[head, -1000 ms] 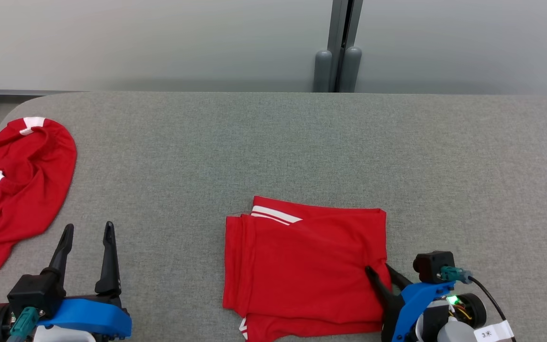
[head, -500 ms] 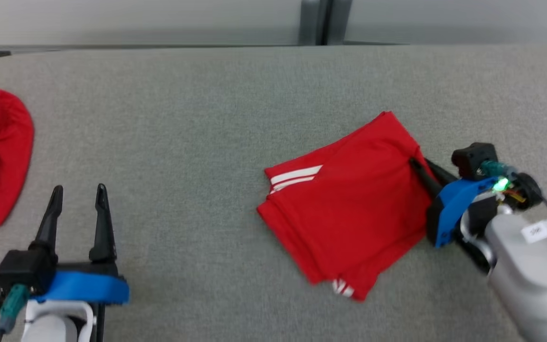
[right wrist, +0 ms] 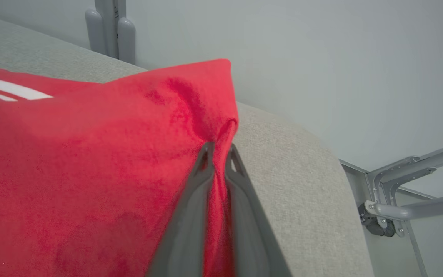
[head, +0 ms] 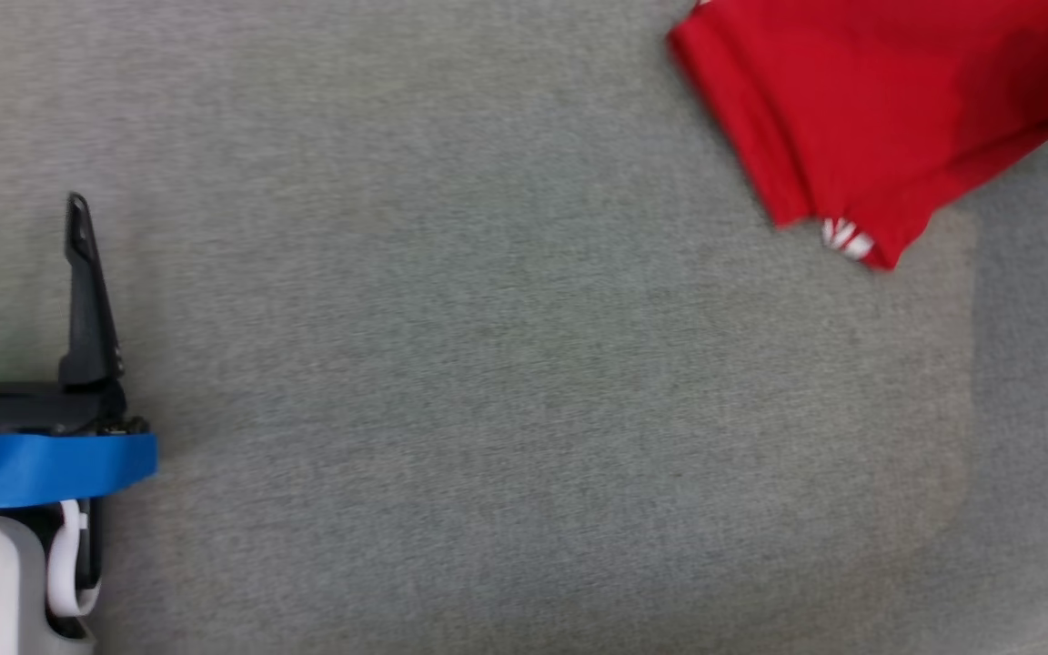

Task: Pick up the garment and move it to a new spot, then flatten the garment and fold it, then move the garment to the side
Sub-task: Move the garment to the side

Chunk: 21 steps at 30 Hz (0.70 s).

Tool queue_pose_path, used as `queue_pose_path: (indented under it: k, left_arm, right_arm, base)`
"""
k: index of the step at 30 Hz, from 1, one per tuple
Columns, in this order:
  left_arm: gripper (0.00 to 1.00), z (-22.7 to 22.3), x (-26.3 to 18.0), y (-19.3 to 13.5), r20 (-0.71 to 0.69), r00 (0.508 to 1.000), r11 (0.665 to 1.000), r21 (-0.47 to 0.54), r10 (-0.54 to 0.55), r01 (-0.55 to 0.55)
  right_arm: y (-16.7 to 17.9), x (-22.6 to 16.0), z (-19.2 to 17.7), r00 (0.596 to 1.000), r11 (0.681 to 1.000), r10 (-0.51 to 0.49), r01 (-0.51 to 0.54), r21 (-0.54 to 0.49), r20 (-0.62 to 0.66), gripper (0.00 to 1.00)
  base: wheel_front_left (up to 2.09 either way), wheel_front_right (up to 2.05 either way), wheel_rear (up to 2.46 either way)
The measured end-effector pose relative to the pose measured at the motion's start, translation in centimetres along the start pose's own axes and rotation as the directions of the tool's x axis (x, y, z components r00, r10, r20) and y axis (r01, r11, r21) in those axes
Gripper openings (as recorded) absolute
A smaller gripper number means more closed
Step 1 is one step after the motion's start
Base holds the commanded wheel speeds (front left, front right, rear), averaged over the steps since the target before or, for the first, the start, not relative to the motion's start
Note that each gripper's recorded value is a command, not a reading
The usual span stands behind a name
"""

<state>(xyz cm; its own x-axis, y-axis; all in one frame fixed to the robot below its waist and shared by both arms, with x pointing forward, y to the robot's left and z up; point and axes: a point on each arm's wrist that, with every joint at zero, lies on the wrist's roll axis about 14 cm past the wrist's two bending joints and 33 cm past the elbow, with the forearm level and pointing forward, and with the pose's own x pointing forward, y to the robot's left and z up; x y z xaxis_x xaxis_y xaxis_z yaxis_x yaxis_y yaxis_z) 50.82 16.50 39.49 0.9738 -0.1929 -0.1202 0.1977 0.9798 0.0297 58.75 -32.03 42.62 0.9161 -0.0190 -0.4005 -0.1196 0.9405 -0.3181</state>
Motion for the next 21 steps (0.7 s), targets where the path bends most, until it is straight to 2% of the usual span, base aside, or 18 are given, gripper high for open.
queue_pose_path:
  k: [4, 7, 11, 18, 19, 20, 21]
  left_arm:
    - [1.00, 0.3, 1.6, -1.0, 0.018, 0.999, 0.999, 0.020, -0.044, 0.044]
    - [1.00, 0.5, 2.3, -1.6, 0.026, 0.997, 0.997, 0.030, -0.066, 0.065]
    - [1.00, 1.1, 2.8, -2.0, 0.041, 0.996, 0.996, 0.041, -0.080, 0.079]
    - [1.00, 0.9, 2.9, -1.8, 0.036, 0.996, 0.995, 0.048, -0.084, 0.082]
    - [1.00, 0.9, 2.8, -1.7, 0.036, 0.996, 0.996, 0.047, -0.080, 0.079]
    - [1.00, 0.9, 2.8, -1.6, 0.036, 0.996, 0.996, 0.047, -0.076, 0.074]
    - [1.00, 1.0, 2.7, -1.5, 0.038, 0.997, 0.996, 0.048, -0.073, 0.071]
  right_arm:
    - [-5.3, -0.7, -0.2, 0.994, 0.993, -0.109, 0.108, -0.050, -0.026, 0.00]
    - [-8.0, -1.4, -0.5, 0.985, 0.984, -0.165, 0.161, -0.081, -0.049, 0.00]
    - [-9.8, -1.8, -0.2, 0.978, 0.974, -0.200, 0.192, -0.117, -0.065, 0.00]
    - [-11.1, -1.2, -0.2, 0.967, 0.968, -0.235, 0.224, -0.111, -0.095, 0.00]
    - [-11.0, -0.9, -0.2, 0.967, 0.968, -0.236, 0.225, -0.111, -0.096, 0.05]
    - [-10.9, -0.7, -0.1, 0.968, 0.968, -0.235, 0.224, -0.112, -0.094, 0.95]
    - [-10.7, -0.5, -0.1, 0.967, 0.968, -0.236, 0.225, -0.108, -0.097, 1.00]
  base:
    - [0.00, 0.00, 0.00]
    - [0.00, 0.00, 0.00]
    - [0.00, 0.00, 0.00]
    - [0.00, 0.00, 0.00]
    - [0.00, 0.00, 0.00]
    - [0.00, 0.00, 0.00]
    - [0.00, 0.00, 0.00]
